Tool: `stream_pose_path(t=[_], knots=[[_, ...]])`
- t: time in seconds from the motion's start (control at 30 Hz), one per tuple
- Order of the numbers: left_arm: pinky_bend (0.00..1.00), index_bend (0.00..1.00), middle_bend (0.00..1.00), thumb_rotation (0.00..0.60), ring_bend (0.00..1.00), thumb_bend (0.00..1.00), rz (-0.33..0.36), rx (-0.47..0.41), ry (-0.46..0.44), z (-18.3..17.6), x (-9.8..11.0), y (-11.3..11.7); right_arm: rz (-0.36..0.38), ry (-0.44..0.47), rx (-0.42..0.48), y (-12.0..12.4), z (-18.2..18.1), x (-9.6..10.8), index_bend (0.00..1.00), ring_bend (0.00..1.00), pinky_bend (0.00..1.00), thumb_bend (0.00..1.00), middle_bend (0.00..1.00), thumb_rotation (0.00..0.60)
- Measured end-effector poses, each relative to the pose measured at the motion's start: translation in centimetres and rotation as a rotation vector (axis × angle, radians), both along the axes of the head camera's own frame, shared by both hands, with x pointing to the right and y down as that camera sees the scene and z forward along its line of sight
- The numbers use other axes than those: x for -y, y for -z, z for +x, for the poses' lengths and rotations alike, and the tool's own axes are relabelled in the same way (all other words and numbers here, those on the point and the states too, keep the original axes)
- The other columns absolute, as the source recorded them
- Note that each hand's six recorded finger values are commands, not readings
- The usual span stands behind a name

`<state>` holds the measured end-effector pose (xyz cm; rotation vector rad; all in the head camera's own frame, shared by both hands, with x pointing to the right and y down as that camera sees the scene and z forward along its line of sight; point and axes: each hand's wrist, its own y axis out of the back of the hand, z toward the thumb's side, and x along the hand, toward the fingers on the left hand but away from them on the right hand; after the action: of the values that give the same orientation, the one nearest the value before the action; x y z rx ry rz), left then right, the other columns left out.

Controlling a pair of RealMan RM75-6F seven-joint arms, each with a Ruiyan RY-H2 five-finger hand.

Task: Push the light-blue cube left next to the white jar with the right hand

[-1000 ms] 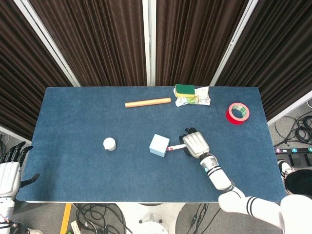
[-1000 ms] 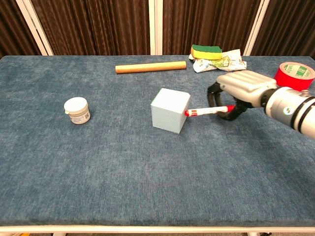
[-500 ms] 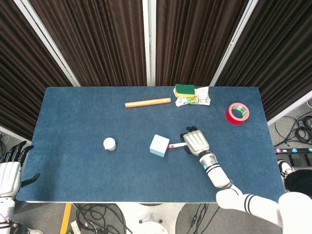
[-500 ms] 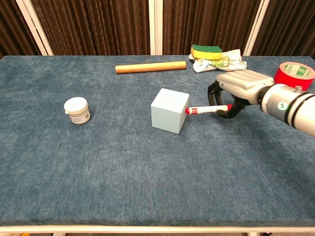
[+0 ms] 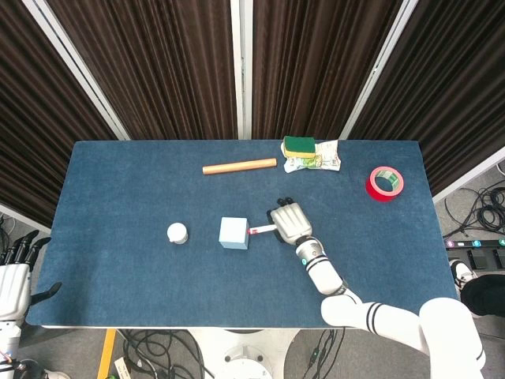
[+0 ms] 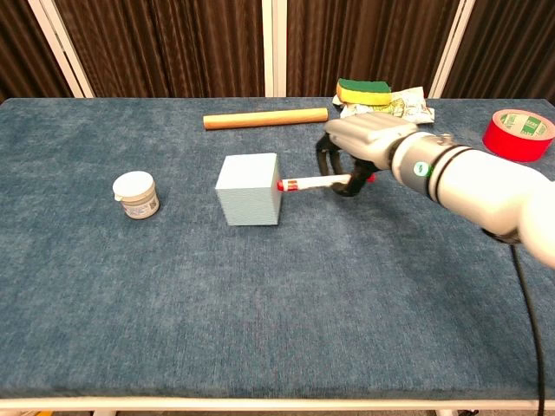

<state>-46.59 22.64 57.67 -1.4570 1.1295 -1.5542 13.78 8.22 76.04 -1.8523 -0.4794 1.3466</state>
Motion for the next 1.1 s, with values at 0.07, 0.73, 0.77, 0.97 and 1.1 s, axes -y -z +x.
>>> stream_pose_path(t=[0.07, 0.73, 0.77, 0.97, 1.1], knots=[[0.24, 0.26, 0.22, 0.600, 0.16, 0.09, 0.000, 0.000, 0.001, 0.0, 0.0, 0.0, -0.001, 0.011, 0.001, 0.0, -0.9, 0.0, 0.57, 0.18, 0.18, 0.43, 0.54, 0.600], [0.24, 0.26, 0.22, 0.600, 0.16, 0.09, -0.008, 0.006, 0.011, -0.5, -0.2, -0.2, 0.011, 0.090, 0.002, -0.1, -7.3, -0.6, 0.58, 0.19, 0.18, 0.43, 0.55, 0.600], [0.24, 0.26, 0.22, 0.600, 0.16, 0.09, -0.008, 0.006, 0.012, -0.5, -0.3, -0.2, 0.011, 0.090, 0.002, 0.0, -7.4, -0.6, 0.58, 0.19, 0.18, 0.43, 0.55, 0.600], [0.24, 0.26, 0.22, 0.600, 0.16, 0.09, -0.004, 0.004, 0.016, -0.7, -0.4, -0.1, 0.013, 0.068, -0.006, 0.1, -5.5, -0.1, 0.58, 0.19, 0.18, 0.43, 0.55, 0.600], [0.24, 0.26, 0.22, 0.600, 0.16, 0.09, -0.002, -0.004, 0.007, -0.4, -0.3, -0.2, 0.016, 0.040, -0.032, 0.2, -1.9, 0.3, 0.58, 0.19, 0.18, 0.42, 0.54, 0.600]])
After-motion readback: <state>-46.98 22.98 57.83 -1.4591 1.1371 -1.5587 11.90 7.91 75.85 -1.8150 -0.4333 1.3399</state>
